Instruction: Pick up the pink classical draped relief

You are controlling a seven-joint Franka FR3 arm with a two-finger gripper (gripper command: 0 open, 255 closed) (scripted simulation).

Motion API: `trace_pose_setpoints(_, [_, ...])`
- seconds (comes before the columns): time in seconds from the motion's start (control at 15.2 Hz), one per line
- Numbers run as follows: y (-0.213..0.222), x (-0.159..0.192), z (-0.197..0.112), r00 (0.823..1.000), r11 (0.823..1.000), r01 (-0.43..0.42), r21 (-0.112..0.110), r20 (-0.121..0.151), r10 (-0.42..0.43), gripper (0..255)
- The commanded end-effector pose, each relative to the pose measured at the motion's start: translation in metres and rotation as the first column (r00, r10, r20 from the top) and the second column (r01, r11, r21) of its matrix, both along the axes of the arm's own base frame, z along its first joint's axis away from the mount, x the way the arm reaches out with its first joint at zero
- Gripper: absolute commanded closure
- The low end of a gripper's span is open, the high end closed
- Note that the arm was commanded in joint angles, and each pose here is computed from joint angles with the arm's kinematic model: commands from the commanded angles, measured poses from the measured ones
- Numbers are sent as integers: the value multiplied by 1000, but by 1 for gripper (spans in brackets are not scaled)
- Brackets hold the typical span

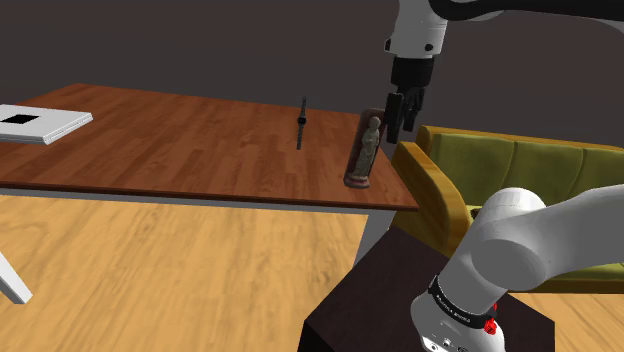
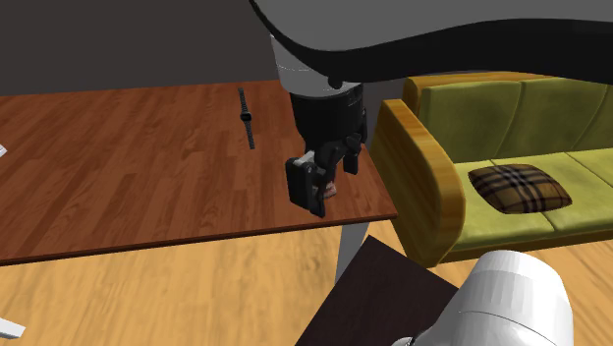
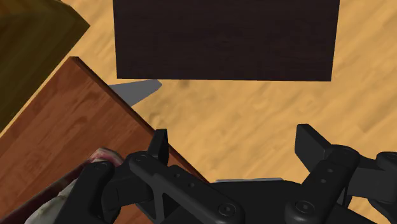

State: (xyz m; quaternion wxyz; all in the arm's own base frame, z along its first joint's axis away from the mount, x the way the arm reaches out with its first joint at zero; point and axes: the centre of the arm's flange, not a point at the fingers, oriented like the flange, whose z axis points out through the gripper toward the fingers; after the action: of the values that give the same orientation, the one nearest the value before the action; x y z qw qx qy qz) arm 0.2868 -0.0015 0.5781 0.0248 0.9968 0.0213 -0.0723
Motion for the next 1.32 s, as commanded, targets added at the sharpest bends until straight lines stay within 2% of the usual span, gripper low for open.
trace_pose_setpoints(0.0, [0, 0, 0, 1000, 1000, 0, 0, 0, 0, 0])
trace_pose_setpoints(0.26, [-45, 23, -5, 996, 996, -86, 1, 4, 86, 0])
trace_pose_setpoints(0.59, [-98, 57, -11, 981, 981, -193, 3, 10, 193, 0])
trace_pose_setpoints(0.92, [-147, 97, -17, 955, 955, -297, 3, 15, 297, 0])
trace_pose_setpoints(1.25, [-192, 142, -23, 917, 917, -398, 3, 21, 398, 0])
